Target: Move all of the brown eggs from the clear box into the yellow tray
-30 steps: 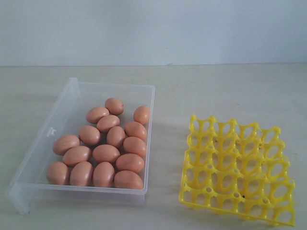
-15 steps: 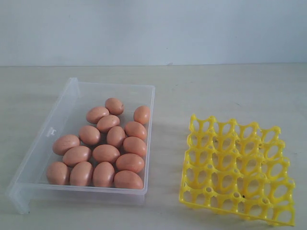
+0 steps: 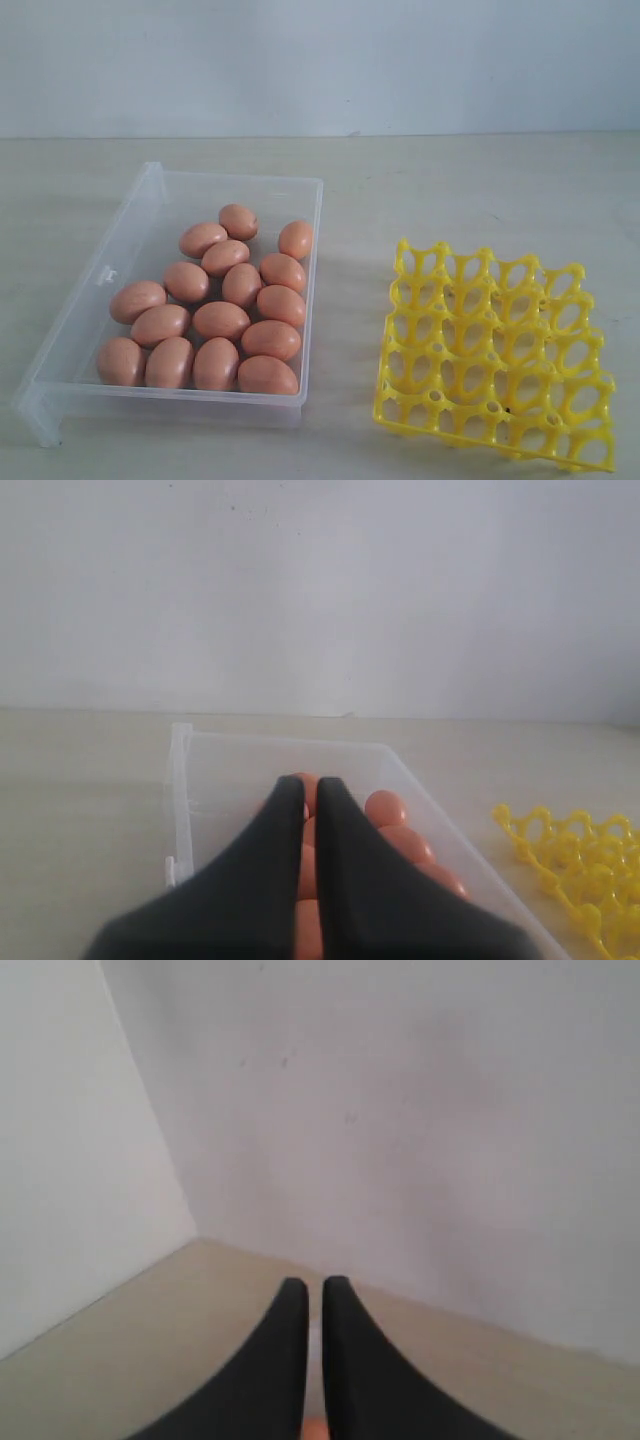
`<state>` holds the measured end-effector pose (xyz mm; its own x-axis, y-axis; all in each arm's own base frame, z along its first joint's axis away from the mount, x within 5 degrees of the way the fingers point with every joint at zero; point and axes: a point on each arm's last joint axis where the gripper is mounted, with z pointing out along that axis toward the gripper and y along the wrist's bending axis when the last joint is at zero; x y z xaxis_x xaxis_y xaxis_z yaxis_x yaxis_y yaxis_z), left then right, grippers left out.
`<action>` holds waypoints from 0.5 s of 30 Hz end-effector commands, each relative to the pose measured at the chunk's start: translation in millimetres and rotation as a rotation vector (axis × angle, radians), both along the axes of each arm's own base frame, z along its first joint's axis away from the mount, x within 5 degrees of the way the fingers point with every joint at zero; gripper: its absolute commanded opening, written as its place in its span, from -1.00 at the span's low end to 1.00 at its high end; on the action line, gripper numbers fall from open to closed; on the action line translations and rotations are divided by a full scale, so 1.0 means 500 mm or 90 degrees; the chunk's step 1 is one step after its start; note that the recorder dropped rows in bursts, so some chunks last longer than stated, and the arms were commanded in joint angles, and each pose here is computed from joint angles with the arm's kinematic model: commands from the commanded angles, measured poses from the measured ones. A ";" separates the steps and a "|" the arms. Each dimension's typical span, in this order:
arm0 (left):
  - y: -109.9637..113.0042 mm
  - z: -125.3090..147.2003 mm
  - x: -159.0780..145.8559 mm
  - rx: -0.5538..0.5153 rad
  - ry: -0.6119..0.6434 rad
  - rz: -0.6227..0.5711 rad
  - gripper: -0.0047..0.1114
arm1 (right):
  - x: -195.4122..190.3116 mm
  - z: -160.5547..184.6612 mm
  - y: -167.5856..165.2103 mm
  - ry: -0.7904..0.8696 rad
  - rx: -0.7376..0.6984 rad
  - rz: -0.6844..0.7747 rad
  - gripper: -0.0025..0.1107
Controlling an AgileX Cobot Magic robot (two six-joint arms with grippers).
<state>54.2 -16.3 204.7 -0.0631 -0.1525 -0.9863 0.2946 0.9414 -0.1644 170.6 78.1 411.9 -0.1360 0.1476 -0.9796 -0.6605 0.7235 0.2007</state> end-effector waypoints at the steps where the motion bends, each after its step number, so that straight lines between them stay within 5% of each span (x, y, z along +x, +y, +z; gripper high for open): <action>1: -0.001 -0.001 -0.001 -0.007 -0.001 -0.006 -0.85 | 0.135 -0.029 0.047 0.148 0.003 0.112 -0.96; 5: -0.001 -0.001 -0.001 -0.007 -0.001 -0.006 -0.85 | 0.232 -0.068 0.069 0.192 -0.016 0.148 -0.96; 8: -0.001 -0.001 -0.001 -0.007 -0.001 -0.006 -0.85 | 0.255 -0.057 0.085 0.073 -0.101 0.225 -0.96; 11: -0.001 -0.001 -0.001 -0.007 0.000 -0.005 -0.85 | 0.228 -0.046 0.102 -0.163 -0.249 0.342 -0.96; 15: -0.001 -0.001 0.000 -0.006 0.001 -0.005 -0.85 | 0.235 0.007 0.074 -0.223 -0.307 0.142 -0.96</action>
<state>54.2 -16.3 204.7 -0.0631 -0.1525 -0.9863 0.2946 0.9414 -0.1644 289.7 126.2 392.9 0.1298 -0.2663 -0.9551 -0.8928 0.3877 -0.2294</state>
